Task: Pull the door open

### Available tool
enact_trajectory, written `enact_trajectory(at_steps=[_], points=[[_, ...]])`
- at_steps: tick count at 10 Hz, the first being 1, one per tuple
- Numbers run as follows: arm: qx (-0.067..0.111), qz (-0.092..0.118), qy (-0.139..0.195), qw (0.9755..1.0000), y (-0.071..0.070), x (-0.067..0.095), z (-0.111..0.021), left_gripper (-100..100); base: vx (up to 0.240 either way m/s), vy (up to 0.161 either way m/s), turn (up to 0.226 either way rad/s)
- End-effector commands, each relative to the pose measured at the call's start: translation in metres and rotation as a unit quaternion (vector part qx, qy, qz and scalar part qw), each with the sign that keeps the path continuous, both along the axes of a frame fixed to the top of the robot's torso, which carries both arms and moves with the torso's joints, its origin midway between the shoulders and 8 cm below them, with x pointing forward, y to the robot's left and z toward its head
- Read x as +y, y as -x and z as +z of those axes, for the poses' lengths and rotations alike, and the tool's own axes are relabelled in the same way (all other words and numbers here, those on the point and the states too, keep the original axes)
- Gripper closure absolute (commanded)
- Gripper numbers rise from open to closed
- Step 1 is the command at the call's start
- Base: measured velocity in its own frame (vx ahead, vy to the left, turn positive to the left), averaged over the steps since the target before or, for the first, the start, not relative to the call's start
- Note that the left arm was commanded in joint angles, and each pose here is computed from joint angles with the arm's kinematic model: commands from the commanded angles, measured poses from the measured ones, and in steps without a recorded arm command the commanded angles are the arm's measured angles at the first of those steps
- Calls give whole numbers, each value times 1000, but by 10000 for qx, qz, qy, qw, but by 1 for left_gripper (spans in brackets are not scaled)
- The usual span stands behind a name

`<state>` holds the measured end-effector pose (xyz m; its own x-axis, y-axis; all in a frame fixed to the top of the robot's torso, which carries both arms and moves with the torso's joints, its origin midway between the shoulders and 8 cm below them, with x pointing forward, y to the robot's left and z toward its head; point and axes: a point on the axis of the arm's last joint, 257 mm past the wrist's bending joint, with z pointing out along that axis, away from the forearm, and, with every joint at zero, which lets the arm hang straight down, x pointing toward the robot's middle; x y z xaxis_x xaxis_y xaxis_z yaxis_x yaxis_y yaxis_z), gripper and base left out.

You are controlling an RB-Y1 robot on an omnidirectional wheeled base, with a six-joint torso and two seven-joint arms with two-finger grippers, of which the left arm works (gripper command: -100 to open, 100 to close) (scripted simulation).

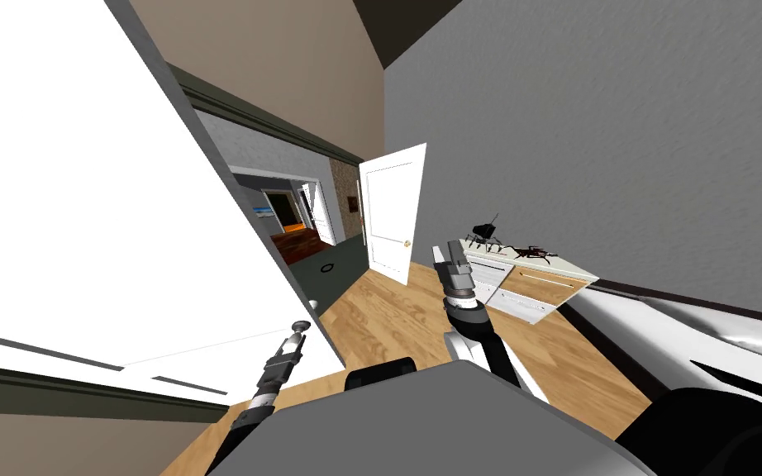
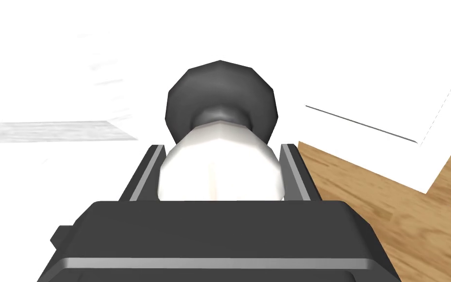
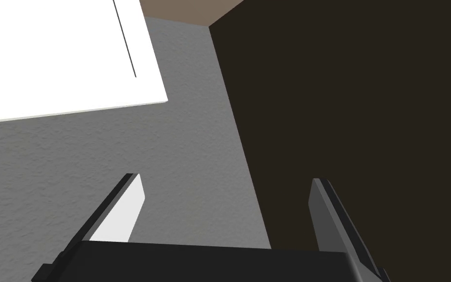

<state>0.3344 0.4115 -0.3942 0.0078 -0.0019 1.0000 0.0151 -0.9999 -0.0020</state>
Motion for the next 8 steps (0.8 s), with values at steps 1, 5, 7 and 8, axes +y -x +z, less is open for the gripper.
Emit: enact_trajectory(at_steps=[1, 5, 7, 8], points=[[0, 0, 0, 10000, 0, 0, 0, 100, -96, 18, -26], [-11, -168, 2, 9999, 18, 2, 0, 100, -192, 60, -154], [-24, -254, 3, 9997, 27, 3, 1, 100, -220, 69, -151], [-29, -296, 4, 9996, 31, 3, 1, 100, -222, 59, -142]])
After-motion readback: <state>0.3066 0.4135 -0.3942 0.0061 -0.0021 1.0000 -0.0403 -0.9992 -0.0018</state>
